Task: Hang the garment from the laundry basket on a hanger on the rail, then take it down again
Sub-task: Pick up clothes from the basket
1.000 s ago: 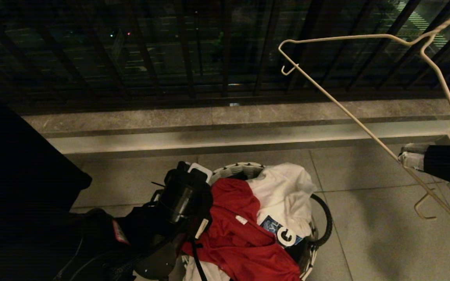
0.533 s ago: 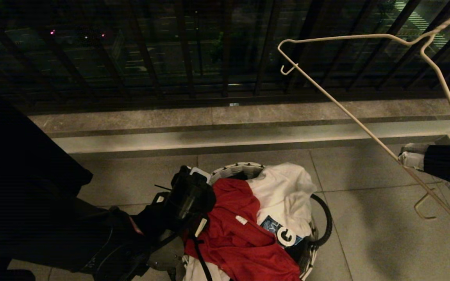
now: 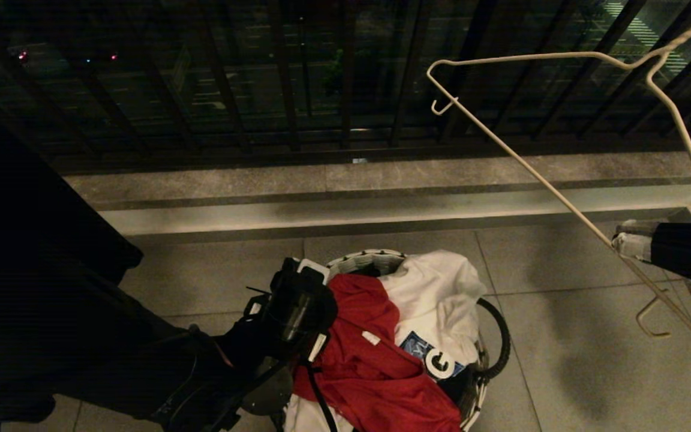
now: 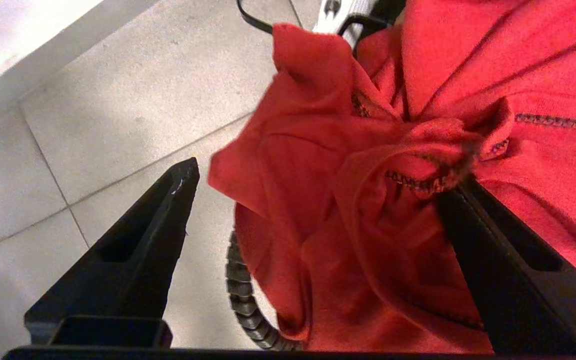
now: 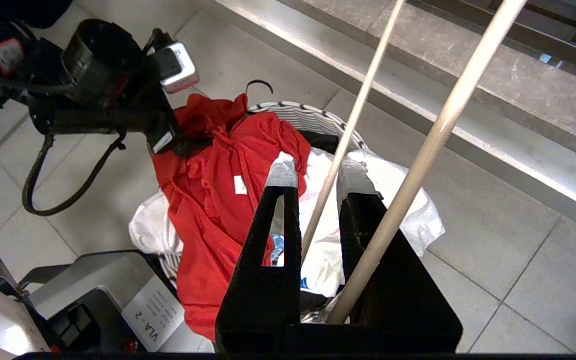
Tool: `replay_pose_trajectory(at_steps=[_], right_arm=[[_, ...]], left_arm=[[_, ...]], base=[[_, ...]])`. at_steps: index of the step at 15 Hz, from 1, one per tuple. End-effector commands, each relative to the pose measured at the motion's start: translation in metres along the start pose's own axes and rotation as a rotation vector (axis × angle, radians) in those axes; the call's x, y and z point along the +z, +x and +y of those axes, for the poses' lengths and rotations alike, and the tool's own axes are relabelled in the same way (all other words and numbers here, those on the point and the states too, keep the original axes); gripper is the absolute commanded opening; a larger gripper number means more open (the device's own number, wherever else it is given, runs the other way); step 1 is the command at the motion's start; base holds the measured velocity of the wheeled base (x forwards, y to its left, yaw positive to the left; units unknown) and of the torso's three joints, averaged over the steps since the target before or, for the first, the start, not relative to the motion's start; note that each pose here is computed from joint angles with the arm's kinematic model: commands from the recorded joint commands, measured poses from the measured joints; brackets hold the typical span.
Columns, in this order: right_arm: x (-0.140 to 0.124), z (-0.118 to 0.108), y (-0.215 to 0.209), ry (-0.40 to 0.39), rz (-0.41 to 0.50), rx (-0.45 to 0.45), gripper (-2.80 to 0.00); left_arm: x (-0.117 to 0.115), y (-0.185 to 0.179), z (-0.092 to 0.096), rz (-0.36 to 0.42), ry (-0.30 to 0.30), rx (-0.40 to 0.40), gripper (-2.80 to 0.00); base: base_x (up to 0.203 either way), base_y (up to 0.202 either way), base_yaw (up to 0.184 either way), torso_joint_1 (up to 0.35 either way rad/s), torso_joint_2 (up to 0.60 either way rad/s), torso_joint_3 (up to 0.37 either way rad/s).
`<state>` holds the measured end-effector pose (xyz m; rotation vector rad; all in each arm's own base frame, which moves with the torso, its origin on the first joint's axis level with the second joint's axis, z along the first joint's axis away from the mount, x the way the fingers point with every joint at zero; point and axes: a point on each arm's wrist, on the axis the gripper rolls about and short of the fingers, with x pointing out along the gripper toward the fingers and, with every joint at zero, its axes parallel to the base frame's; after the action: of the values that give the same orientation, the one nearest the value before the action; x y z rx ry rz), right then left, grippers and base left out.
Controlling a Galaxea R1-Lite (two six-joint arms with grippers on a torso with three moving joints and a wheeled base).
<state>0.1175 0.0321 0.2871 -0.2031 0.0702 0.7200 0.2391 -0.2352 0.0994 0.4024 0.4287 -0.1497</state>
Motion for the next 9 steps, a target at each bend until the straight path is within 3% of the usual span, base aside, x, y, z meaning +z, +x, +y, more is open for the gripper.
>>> replay_pose_trajectory(at_steps=[1,9], right_arm=[[0.0001,0.0002,-0.0001,-0.002,-0.002,0.003,-2.8],[0.0001,0.0002,-0.0003,-0.002,-0.002,0.003,-2.8]], left_arm=[[-0.0025,0.0027,-0.0023,0.007,0.003,0.002,0.0],[-0.003,0.0036,-0.0051,-0.01,-0.006,-0.008,0.0]], base=[[0.0,0.0,0.0,0.0,0.0,0.0],[0.0,0.0,0.0,0.0,0.0,0.0]])
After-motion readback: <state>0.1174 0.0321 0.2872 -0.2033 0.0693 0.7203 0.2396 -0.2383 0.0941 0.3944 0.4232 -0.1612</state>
